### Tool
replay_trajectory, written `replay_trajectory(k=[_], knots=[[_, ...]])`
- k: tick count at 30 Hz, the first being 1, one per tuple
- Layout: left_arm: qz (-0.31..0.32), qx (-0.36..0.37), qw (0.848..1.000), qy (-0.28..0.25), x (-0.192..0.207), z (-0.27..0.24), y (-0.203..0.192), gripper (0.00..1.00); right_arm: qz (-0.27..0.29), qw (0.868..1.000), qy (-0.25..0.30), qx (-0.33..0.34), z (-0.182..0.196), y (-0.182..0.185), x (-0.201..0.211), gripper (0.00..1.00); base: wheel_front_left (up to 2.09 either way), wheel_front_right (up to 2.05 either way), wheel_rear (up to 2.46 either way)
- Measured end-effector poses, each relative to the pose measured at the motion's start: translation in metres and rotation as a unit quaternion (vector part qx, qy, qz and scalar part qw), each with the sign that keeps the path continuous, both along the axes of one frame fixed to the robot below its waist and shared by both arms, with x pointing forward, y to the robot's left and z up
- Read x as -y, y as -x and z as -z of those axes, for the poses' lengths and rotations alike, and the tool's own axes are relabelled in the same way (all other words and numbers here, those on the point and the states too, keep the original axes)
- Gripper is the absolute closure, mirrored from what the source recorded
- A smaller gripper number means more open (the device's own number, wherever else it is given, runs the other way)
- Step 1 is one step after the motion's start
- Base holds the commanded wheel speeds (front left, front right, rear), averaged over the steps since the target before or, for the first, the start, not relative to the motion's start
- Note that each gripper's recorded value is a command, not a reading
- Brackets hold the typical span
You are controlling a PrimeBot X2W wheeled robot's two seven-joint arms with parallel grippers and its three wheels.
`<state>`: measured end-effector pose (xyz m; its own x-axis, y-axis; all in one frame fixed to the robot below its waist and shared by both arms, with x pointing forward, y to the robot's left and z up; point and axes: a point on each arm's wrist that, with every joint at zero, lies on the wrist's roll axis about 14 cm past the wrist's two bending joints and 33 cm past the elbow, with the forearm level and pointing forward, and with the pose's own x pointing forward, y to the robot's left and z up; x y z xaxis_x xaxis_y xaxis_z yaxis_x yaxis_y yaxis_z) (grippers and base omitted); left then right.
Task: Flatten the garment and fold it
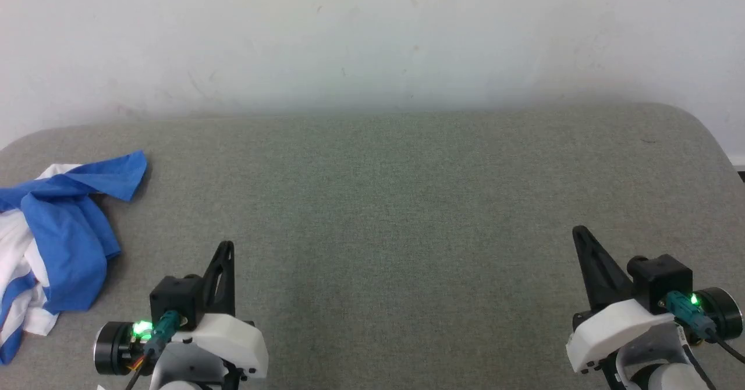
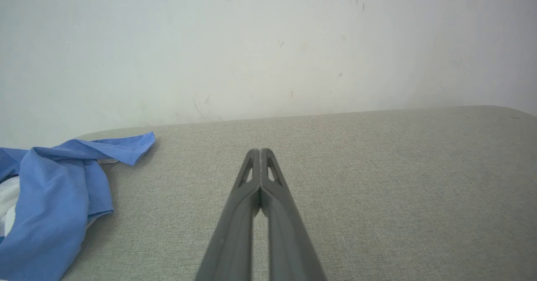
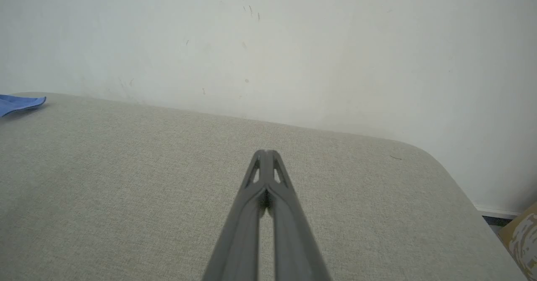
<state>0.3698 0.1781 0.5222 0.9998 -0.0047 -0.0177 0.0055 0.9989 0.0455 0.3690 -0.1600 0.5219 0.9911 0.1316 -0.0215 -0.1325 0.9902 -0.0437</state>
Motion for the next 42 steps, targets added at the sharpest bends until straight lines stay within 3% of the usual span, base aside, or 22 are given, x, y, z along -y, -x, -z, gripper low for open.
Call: replay_trajectory(k=[5, 6, 26, 42], knots=[[0.000, 0.000, 1.000, 0.000, 0.000, 0.000, 0.000, 1.00, 0.000, 1.000, 0.000, 0.000, 0.000, 0.000, 0.000, 1.00, 0.00, 0.00, 0.00], [0.000, 0.000, 1.000, 0.000, 0.000, 0.000, 0.000, 0.00, 0.000, 1.000, 0.000, 0.000, 0.000, 0.000, 0.000, 0.00, 0.00, 0.00, 0.00], [-0.003, 0.007, 1.000, 0.020, -0.002, 0.001, 0.003, 0.00, 0.001, 1.000, -0.011, 0.005, 0.001, -0.003, 0.001, 0.00, 0.00, 0.00, 0.00], [-0.061, 0.034, 0.997, 0.034, -0.038, -0.009, 0.019, 0.00, -0.038, 0.999, -0.014, 0.021, -0.006, -0.018, -0.026, 0.00, 0.00, 0.00, 0.00]])
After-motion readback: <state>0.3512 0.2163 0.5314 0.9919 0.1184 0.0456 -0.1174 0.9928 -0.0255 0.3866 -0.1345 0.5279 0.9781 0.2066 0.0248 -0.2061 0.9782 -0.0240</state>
